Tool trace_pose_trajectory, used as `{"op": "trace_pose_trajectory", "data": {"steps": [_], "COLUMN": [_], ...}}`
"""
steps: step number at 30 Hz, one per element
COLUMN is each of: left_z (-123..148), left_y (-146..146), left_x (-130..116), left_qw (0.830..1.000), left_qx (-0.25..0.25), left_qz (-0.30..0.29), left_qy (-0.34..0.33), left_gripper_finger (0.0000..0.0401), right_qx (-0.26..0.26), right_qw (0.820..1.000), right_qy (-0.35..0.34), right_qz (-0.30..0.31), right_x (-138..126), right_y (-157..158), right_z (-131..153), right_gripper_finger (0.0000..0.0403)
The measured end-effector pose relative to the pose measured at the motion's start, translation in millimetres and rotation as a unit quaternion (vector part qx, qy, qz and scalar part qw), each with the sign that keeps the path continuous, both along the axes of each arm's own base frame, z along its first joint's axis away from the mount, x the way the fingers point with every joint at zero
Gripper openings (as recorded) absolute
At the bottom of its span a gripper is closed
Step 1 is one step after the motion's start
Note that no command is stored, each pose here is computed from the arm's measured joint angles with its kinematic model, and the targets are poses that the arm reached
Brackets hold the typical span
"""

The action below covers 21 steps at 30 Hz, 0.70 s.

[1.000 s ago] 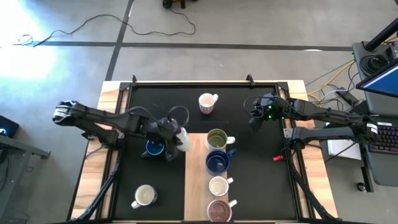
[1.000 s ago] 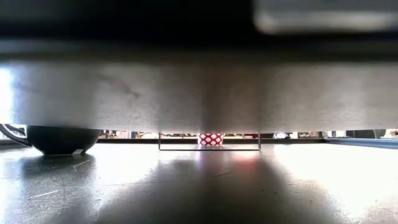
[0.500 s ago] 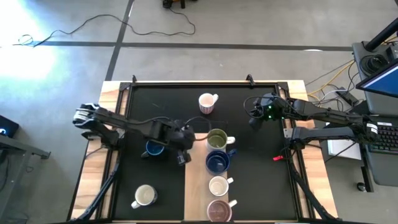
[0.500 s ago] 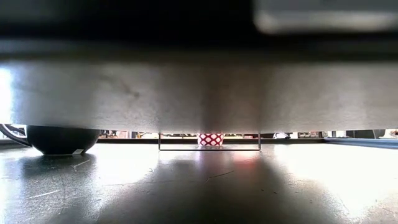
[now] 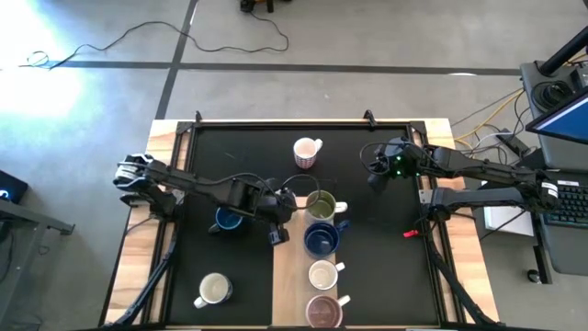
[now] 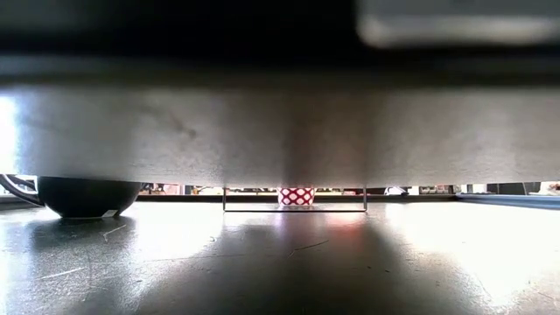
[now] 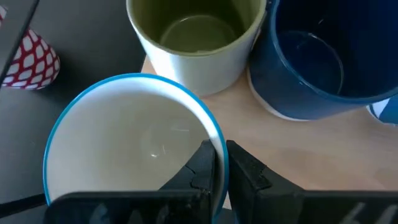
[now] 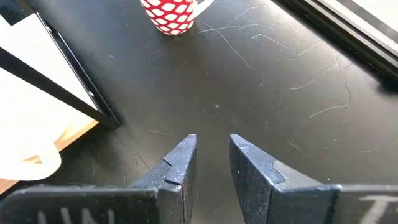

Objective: Place coffee mugs
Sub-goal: Put the light blue patterned mug on the shelf, then put the red patterned mug on the shelf

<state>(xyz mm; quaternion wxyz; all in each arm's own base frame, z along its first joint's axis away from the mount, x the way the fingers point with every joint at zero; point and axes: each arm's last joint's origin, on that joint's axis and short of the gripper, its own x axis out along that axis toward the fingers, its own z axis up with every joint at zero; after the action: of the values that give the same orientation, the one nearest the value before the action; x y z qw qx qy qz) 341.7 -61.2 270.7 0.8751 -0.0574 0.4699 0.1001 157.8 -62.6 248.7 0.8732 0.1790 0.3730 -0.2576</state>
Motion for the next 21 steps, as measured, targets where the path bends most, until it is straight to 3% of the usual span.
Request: {"op": "trace_pose_trajectory", "data": {"steps": [9, 21], "left_z": [-11, -6], "left_y": [-1, -2], "left_x": [7, 8], "left_qw": [1.0, 1.0], "left_qx": [0.004, -0.003], "left_qz": [-0.003, 0.0], "left_qy": [0.015, -0.007], "left_gripper_finger": [0.0009, 0.0072], "right_qx": [0.0, -0.001], "right_qw": [1.0, 1.0], "right_qy": [-0.001, -0.002], "right_qz": [0.0, 0.0], "right_x": [0, 0], "right_y": [0, 0], "right_z": [0, 0], "right_gripper_finger": [0.0084, 0.0084]}}
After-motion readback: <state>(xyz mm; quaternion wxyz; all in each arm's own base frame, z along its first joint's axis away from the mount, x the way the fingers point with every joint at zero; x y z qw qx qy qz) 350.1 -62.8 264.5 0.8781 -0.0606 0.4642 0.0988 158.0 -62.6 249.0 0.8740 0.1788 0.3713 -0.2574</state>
